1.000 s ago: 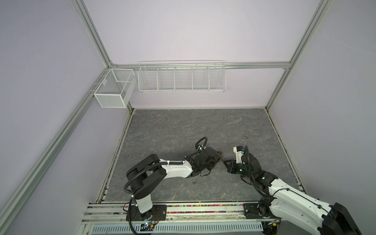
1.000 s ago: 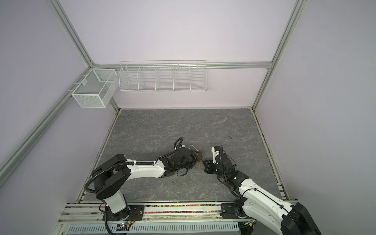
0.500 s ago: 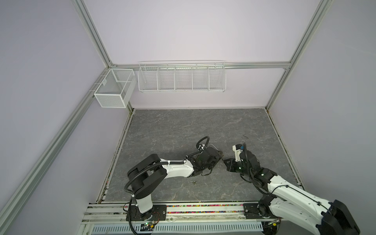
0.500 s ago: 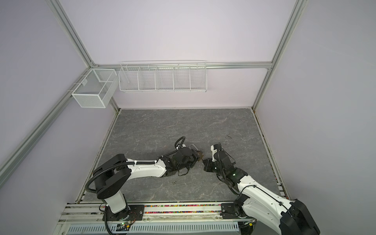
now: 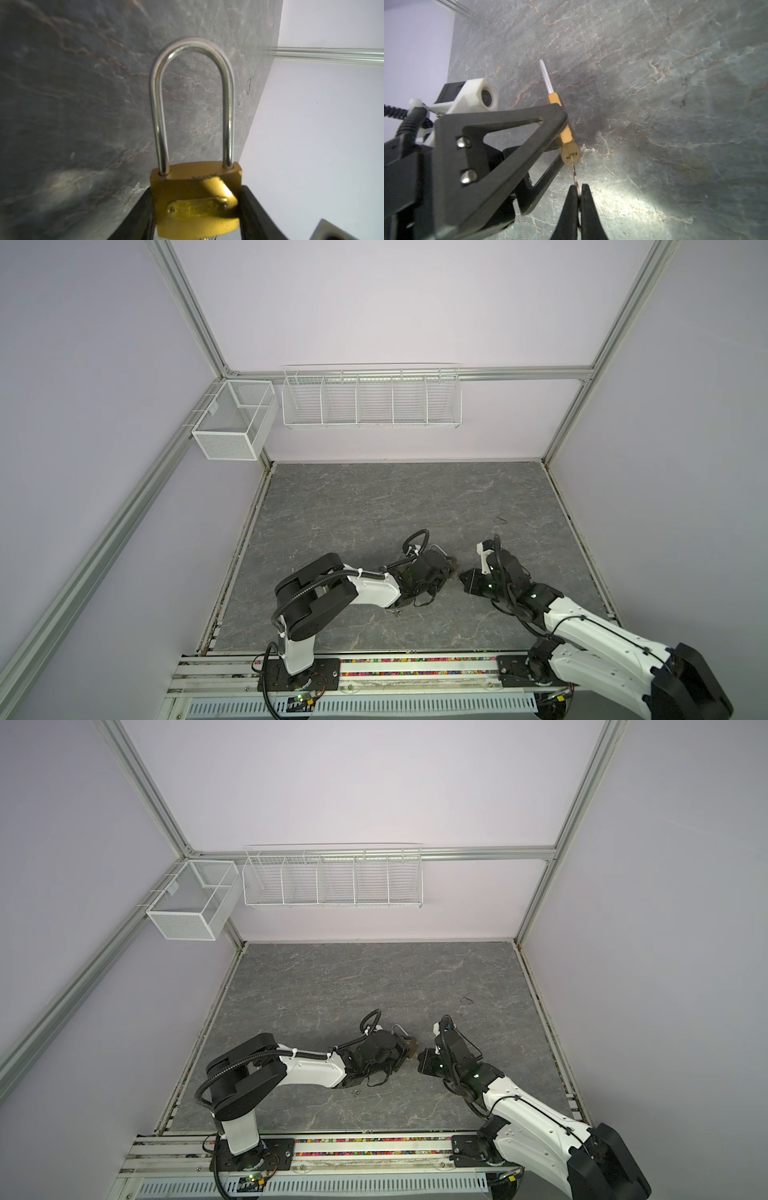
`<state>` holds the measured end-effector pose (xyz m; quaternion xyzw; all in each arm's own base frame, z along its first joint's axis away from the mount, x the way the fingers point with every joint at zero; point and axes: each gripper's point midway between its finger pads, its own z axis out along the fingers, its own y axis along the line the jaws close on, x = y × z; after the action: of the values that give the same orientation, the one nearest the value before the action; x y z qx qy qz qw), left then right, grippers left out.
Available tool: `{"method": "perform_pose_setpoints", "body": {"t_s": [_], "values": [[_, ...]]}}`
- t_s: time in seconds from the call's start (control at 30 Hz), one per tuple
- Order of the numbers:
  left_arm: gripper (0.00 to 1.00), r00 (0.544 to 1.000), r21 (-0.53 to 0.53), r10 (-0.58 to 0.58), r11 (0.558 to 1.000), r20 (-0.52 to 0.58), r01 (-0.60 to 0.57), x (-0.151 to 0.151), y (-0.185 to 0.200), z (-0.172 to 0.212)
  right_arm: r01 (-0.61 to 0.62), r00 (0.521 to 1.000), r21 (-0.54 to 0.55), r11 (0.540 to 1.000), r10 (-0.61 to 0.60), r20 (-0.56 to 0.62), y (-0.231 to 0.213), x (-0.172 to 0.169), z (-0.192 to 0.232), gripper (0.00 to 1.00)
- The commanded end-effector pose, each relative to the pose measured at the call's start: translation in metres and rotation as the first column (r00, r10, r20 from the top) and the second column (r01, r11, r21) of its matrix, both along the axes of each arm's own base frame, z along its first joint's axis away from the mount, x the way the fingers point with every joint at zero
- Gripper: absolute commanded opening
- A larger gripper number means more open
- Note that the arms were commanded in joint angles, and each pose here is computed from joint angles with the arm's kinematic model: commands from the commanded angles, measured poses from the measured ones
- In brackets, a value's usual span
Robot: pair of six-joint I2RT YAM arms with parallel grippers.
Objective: Unlock with the key
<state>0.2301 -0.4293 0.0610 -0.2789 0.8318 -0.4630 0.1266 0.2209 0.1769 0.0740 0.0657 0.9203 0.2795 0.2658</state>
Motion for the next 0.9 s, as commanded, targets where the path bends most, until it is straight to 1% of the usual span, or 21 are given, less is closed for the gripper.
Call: {"method": "perform_pose_setpoints", "body": {"t_s": [0.0,0.2,0.33,0.47,0.6,0.73,0.87], "values": [[0.00,1.000,-0.105,-0.004,0.995,-0.008,0.003,-0.009,-0.015,0.014,0.110,0.994,-0.024,0.994,-0.109,0.022,-0.012,0.015,0.006,0.06],[0.00,0.999,-0.159,0.009,0.987,-0.047,-0.016,-0.011,-0.021,0.004,0.149,0.988,-0.074,0.986,-0.152,-0.034,-0.017,0.014,-0.006,0.06],[0.00,0.996,-0.203,0.013,0.979,-0.083,-0.029,-0.015,-0.026,-0.008,0.151,0.987,-0.089,0.985,-0.155,-0.044,-0.013,0.013,-0.011,0.06],[0.00,0.996,-0.220,0.017,0.975,-0.089,-0.036,-0.017,-0.028,-0.009,0.151,0.988,-0.114,0.982,-0.155,-0.022,-0.011,0.015,-0.007,0.06],[0.00,0.997,-0.217,0.021,0.975,-0.080,-0.038,-0.017,-0.026,-0.004,0.159,0.987,-0.091,0.983,-0.160,0.000,-0.008,0.018,-0.002,0.06],[0.00,0.996,-0.229,0.006,0.973,-0.085,-0.026,-0.019,-0.027,-0.002,0.109,0.992,-0.081,0.991,-0.104,0.065,-0.001,0.026,0.011,0.06],[0.00,0.996,-0.222,0.004,0.975,-0.087,-0.023,-0.020,-0.026,-0.001,0.088,0.994,-0.152,0.984,-0.076,0.085,-0.004,0.030,0.017,0.06]]}}
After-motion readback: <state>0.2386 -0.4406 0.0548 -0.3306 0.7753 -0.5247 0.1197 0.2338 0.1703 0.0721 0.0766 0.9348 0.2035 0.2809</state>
